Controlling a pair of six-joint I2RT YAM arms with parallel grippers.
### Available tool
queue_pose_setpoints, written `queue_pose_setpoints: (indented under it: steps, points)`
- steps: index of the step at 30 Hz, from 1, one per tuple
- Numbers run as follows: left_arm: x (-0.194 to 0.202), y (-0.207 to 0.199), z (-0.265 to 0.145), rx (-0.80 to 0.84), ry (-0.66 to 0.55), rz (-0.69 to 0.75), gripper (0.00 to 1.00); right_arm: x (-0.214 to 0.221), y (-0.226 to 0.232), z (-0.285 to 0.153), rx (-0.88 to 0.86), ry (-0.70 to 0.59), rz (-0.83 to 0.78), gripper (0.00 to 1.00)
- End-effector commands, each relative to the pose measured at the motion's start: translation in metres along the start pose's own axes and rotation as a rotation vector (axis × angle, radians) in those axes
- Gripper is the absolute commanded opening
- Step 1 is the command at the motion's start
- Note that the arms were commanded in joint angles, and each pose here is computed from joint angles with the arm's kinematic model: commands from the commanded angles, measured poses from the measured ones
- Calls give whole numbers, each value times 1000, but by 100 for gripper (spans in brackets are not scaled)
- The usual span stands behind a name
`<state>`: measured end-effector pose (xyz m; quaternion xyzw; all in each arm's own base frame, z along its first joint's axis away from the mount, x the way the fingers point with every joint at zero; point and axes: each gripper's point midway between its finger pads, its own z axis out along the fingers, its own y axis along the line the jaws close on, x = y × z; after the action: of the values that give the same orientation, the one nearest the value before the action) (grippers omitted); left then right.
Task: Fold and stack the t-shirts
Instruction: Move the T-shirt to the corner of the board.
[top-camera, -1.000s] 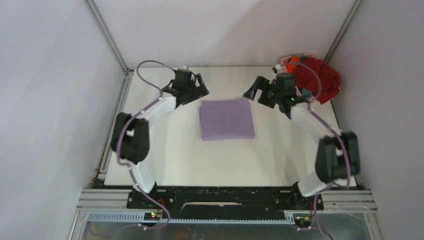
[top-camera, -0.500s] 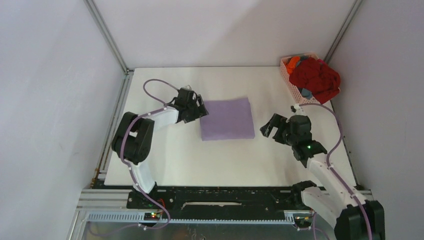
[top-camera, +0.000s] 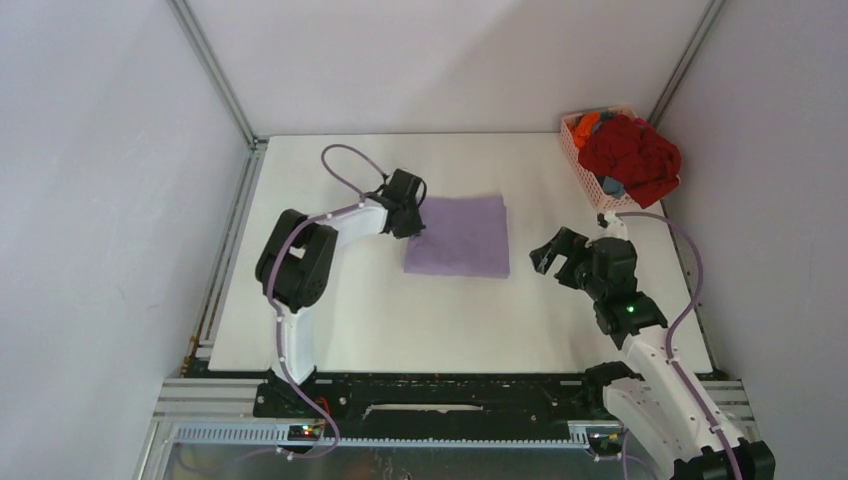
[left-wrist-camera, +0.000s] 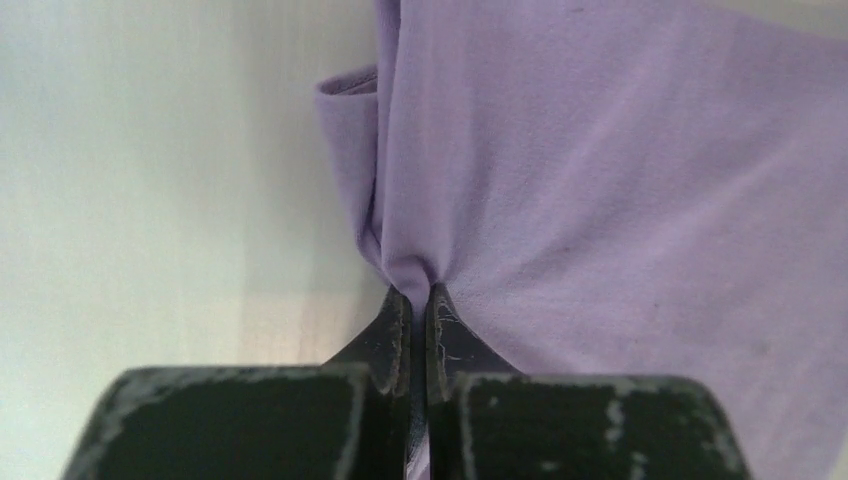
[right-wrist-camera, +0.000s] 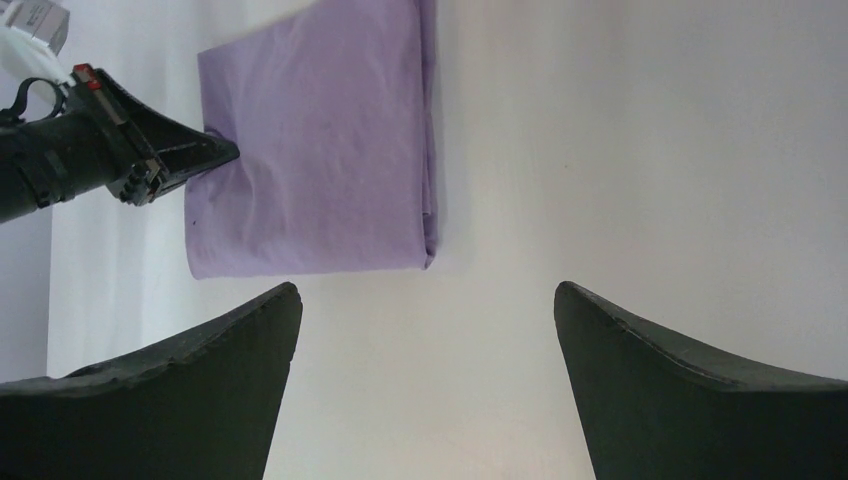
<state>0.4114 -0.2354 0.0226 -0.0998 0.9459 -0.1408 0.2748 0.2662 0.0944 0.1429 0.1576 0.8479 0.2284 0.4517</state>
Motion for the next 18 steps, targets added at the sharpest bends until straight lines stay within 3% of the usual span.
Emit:
queue_pose_setpoints:
  steps: [1, 9, 18]
  points:
    - [-15, 41, 0, -294, 13, 158, 0, -8, 0, -7, -13, -46, -12, 100]
    - [-121, 72, -12, -666, -145, 471, 0, -18, -8, -14, 5, -101, -7, 100]
    - [-235, 113, -42, -765, -255, 542, 0, -30, -31, -14, 99, -188, 1, 100]
